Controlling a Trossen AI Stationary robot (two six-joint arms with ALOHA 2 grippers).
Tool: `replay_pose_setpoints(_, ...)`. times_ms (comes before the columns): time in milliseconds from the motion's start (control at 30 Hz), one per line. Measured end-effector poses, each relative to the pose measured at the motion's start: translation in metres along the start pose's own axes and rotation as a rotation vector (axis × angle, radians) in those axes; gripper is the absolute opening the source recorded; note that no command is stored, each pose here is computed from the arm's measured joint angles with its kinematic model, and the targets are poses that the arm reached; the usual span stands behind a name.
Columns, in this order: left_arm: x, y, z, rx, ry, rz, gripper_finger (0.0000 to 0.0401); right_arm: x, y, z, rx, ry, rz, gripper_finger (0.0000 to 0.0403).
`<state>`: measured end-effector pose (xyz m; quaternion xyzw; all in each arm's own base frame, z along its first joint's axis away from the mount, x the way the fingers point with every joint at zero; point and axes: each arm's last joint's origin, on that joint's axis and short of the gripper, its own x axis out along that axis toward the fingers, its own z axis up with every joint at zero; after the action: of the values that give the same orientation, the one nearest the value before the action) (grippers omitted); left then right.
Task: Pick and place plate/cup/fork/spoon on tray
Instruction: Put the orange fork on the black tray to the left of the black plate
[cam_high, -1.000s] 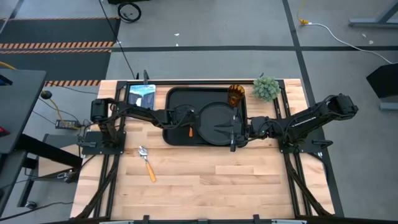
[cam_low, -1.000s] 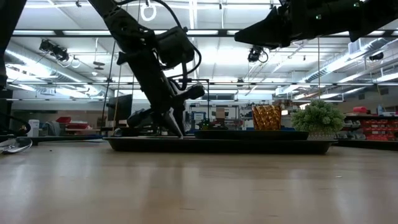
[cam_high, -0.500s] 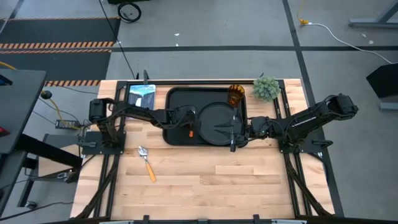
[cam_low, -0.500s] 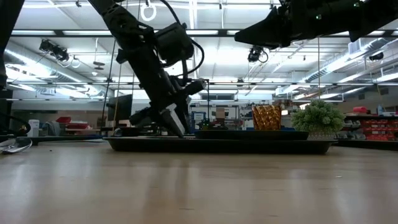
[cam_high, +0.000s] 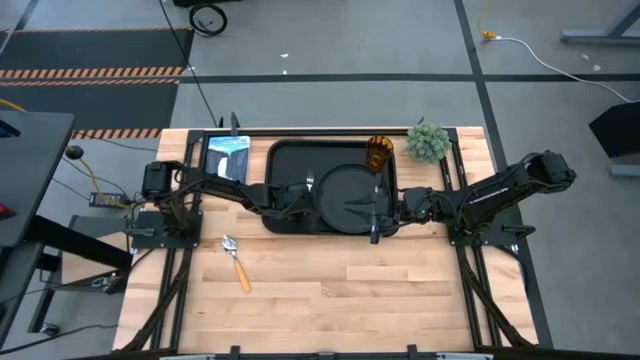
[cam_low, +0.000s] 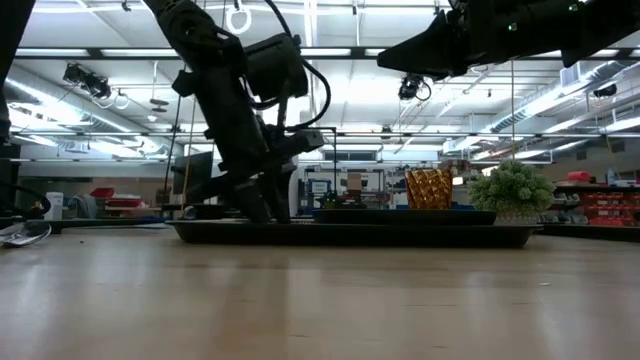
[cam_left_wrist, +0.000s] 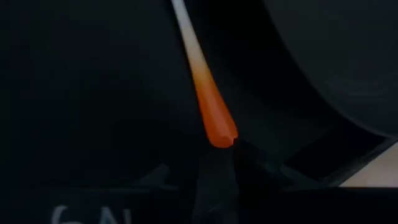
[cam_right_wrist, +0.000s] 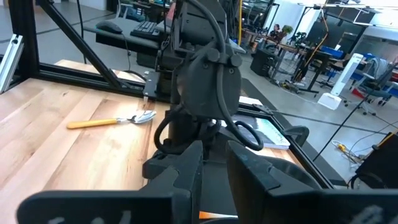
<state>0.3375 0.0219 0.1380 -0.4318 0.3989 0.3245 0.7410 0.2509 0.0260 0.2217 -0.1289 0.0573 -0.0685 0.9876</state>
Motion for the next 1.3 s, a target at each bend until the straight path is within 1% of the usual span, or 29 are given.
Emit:
replay_pose_setpoints(233,-0.0001,-0.0013,0.0005,0.0,-0.036,0.002,0.0109,0.0,0.0001,0.0001,0.0,-0.001,0.001,0.0078)
replay_pose_setpoints(667,0.0066,-0.0001,0.0007,-0.001,-0.039,0.012,0.0109,-0.0001,0.0005,0.0004,0.001,-0.003,0.002,0.0078)
replay_pose_setpoints(833,0.0073,-0.0031,0.0023,0.014,-0.061,-0.02,0.0109,-0.0001,0.0005,0.0005,0.002,-0.005,0.002,0.0078)
replay_pose_setpoints(1300,0.0072,-0.0067,0.0044,0.041,-0.088,-0.054,0.0109,-0.0014,0.005,0.0013,0.002,-0.007,0.021,0.0078)
